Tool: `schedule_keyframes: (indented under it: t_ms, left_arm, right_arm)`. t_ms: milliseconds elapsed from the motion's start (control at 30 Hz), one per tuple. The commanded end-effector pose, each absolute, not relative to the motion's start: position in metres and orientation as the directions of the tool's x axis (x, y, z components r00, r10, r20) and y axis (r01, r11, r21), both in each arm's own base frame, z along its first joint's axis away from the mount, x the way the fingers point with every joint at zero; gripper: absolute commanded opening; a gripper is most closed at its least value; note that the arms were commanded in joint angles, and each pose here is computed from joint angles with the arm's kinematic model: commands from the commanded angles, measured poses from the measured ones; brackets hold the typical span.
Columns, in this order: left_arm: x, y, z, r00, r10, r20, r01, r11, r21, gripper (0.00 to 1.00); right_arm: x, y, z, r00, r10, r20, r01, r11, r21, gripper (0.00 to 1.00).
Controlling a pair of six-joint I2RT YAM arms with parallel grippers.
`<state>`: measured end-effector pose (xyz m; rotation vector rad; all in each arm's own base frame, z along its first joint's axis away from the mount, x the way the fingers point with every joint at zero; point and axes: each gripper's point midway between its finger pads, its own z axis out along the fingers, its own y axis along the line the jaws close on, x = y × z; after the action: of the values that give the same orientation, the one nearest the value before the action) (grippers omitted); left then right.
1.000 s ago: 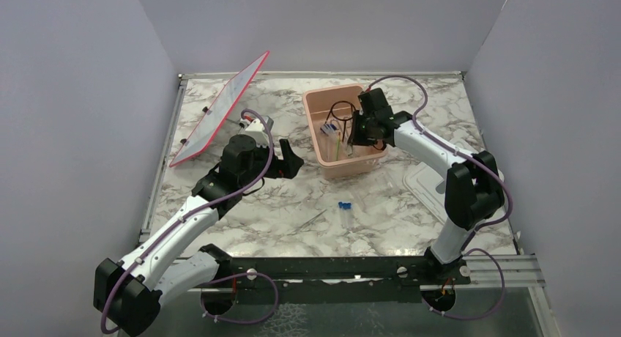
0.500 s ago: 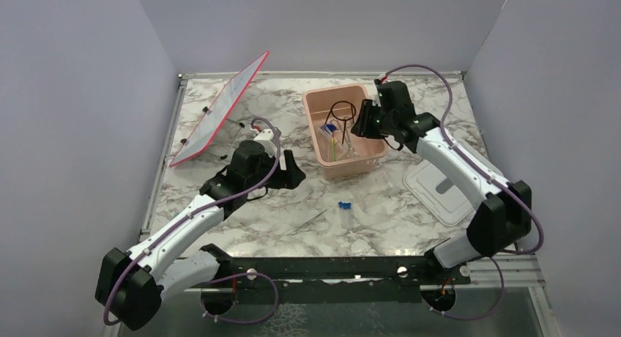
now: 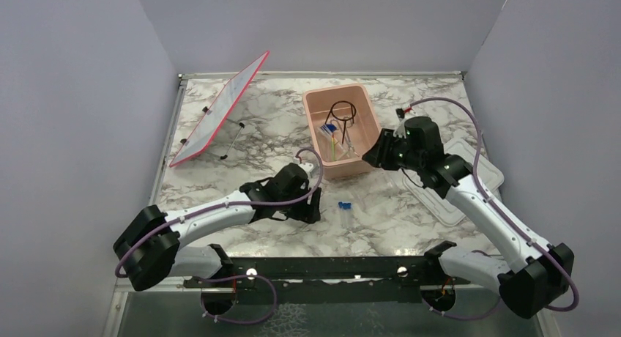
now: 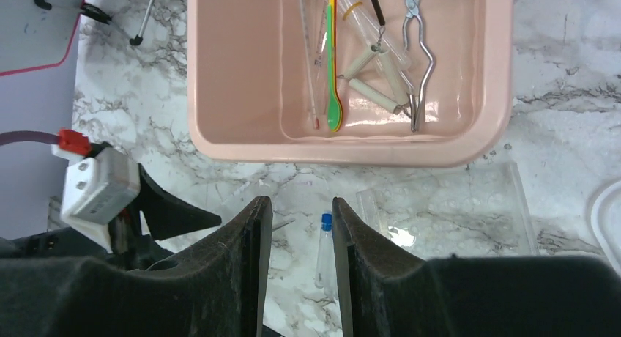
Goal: Organize the chemistry lab equipment
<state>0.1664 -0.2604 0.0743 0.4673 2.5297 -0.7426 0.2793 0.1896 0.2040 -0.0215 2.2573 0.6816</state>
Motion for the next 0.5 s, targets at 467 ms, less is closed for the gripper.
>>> schedule_keyframes:
  t_ms: [467]
  left_arm:
    - [0.163, -0.245, 0.011, -0.813, 0.414, -0.409, 0.491, 0.865, -0.101, 0.47]
  right_arm:
    - [0.259, 0.19, 0.203, -0.684, 0.263, -0.68, -0.233, 0.805, 0.546, 0.4]
